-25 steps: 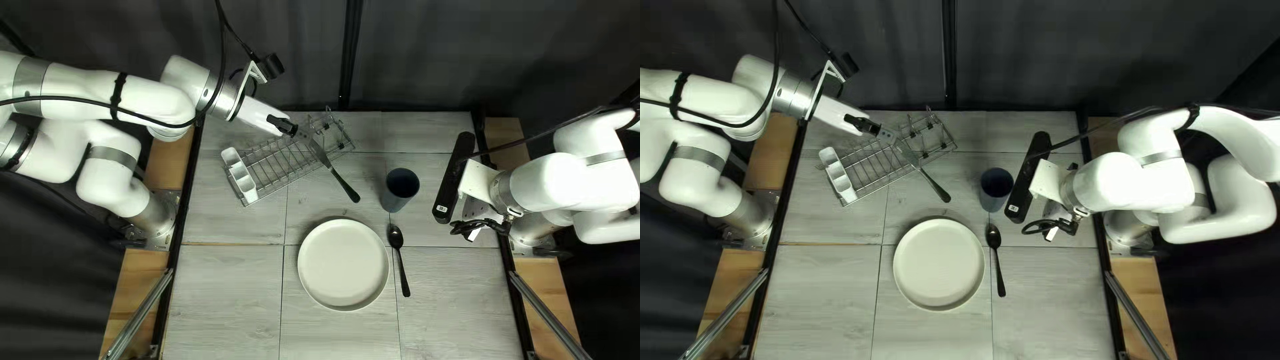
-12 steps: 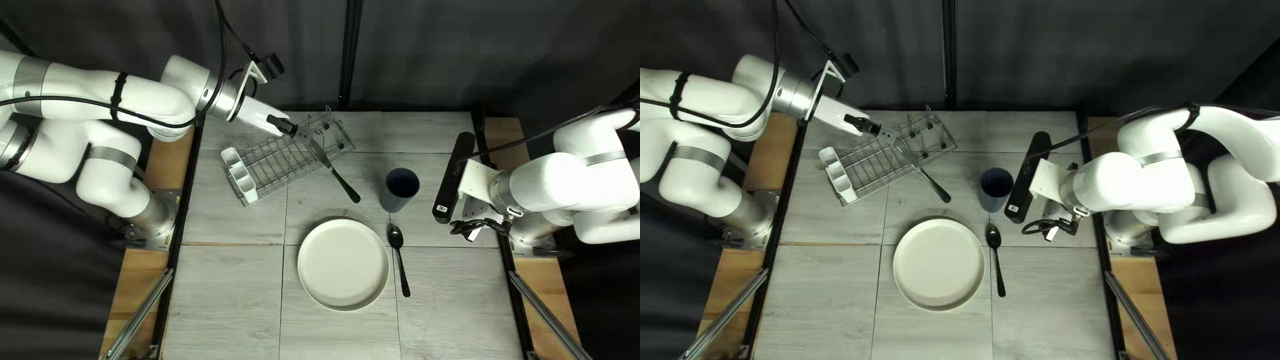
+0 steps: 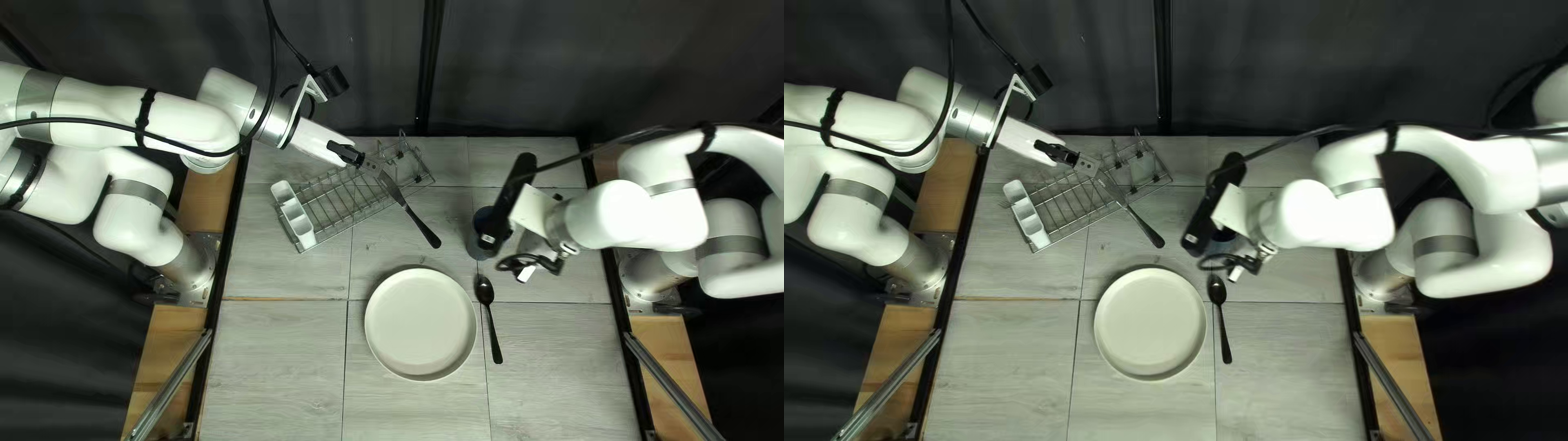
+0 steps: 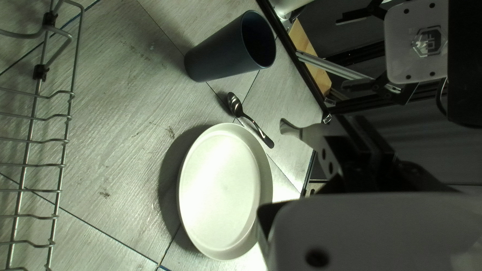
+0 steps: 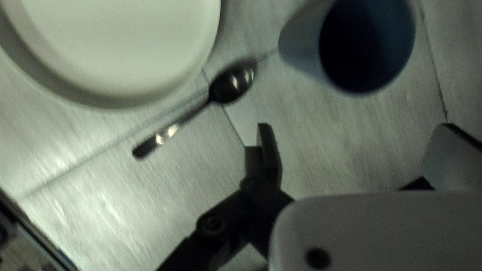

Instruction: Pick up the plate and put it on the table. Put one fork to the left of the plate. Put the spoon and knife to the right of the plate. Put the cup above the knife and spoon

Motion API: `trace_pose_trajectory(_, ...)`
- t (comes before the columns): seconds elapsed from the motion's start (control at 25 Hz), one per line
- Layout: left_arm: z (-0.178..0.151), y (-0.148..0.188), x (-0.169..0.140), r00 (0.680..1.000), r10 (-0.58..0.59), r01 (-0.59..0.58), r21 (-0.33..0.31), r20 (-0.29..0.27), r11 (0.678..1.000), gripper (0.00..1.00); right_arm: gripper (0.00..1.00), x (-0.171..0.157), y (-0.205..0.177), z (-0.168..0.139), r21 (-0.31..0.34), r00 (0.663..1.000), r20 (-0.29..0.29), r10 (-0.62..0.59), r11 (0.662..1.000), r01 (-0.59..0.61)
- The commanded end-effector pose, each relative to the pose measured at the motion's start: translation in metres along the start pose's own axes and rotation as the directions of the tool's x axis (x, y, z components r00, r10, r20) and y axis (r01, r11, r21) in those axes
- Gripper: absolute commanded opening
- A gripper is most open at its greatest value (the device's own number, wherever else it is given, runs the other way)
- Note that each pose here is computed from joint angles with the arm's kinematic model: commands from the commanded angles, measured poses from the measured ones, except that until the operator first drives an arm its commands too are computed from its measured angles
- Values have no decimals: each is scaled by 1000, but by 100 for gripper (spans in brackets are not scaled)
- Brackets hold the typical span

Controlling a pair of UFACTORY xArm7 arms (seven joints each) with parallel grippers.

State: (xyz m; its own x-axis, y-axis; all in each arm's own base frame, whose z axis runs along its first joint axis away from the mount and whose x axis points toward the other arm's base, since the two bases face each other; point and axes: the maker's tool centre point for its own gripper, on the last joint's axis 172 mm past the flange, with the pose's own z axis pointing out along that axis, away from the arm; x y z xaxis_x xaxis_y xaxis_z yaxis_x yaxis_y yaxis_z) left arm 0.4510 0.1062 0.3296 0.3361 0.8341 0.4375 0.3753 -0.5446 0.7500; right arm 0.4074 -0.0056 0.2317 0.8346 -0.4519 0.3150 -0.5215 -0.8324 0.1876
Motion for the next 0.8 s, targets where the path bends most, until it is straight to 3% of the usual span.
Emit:
trace_pose_trajectory(0.04, 0, 0, 0, 1000, 0, 0, 0, 0, 1000, 0, 100, 27, -12, 3, -24, 998, -59, 32, 999, -33)
trace_pose_trajectory(0.44, 0, 0, 0, 1000, 0, 0, 0, 0, 1000, 0, 100, 75, -42, 10, -55, 972, -198, 130, 988, -143)
trace_pose_trajectory(0.8, 0, 0, 0, 1000, 0, 0, 0, 0, 1000, 0, 100, 95, -65, 23, -81, 955, -271, 124, 985, -151)
